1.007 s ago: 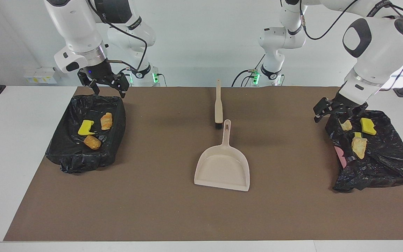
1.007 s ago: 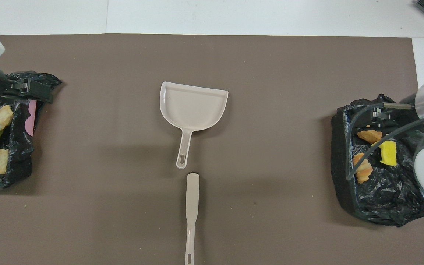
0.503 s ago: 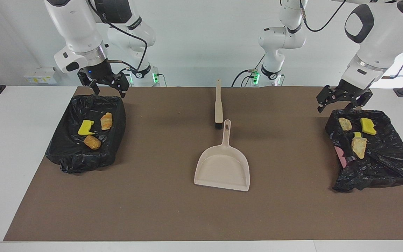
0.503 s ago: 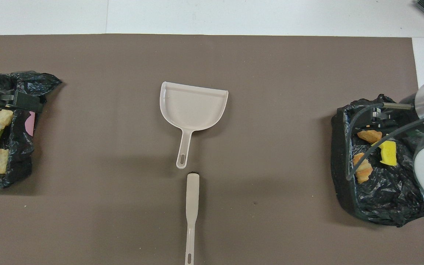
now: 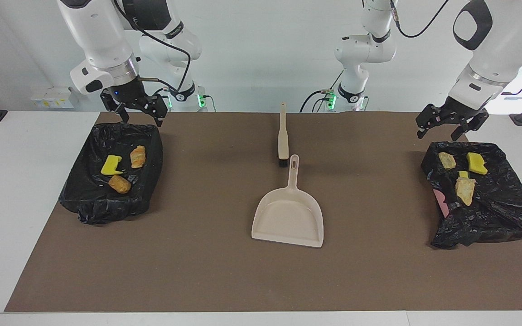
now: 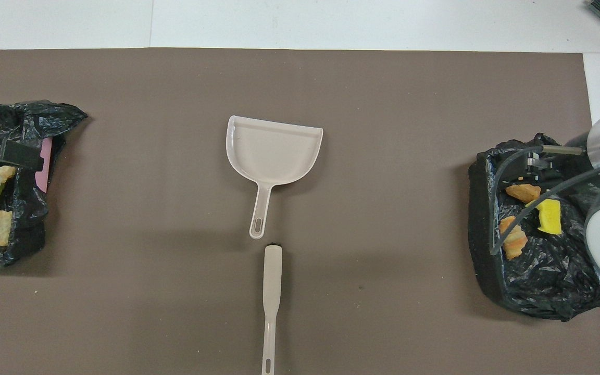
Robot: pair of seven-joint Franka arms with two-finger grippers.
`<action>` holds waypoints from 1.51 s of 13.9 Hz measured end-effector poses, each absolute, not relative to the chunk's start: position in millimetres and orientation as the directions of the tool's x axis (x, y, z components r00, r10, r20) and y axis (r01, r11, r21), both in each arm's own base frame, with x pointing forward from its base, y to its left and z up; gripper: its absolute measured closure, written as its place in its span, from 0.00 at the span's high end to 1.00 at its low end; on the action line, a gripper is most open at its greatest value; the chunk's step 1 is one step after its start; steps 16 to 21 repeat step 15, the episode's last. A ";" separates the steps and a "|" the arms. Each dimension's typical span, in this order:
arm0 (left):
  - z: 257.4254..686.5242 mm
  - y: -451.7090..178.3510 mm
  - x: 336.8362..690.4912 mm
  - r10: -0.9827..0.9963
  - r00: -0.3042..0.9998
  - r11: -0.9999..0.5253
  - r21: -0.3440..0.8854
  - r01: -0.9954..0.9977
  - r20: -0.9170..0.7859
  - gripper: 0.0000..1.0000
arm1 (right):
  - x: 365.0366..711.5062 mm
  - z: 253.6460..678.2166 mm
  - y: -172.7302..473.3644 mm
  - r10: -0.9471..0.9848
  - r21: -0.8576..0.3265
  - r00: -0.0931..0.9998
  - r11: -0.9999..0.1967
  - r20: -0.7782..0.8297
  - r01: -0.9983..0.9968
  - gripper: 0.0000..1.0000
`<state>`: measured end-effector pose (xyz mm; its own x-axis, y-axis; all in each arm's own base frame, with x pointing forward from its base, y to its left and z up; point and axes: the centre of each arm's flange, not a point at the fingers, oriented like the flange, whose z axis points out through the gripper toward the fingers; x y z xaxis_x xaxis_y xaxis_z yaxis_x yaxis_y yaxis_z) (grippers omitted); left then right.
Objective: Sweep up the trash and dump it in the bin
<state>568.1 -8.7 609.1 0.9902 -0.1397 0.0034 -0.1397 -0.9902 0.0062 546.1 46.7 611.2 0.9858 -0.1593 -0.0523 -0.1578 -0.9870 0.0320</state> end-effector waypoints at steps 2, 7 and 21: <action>611.8 -9.7 563.0 -0.144 0.989 -0.990 0.006 -0.144 -0.034 1.00 | 546.1 611.2 46.7 -0.159 0.032 0.986 -0.987 -0.052 -0.158 1.00; 614.7 -12.5 561.7 -0.150 0.988 -0.989 0.006 -0.150 -0.039 1.00 | 546.1 611.2 46.7 -0.159 0.032 0.986 -0.987 -0.052 -0.158 1.00; 614.9 -12.6 561.7 -0.150 0.988 -0.989 0.005 -0.150 -0.039 1.00 | 546.1 611.2 46.7 -0.159 0.032 0.986 -0.987 -0.052 -0.158 1.00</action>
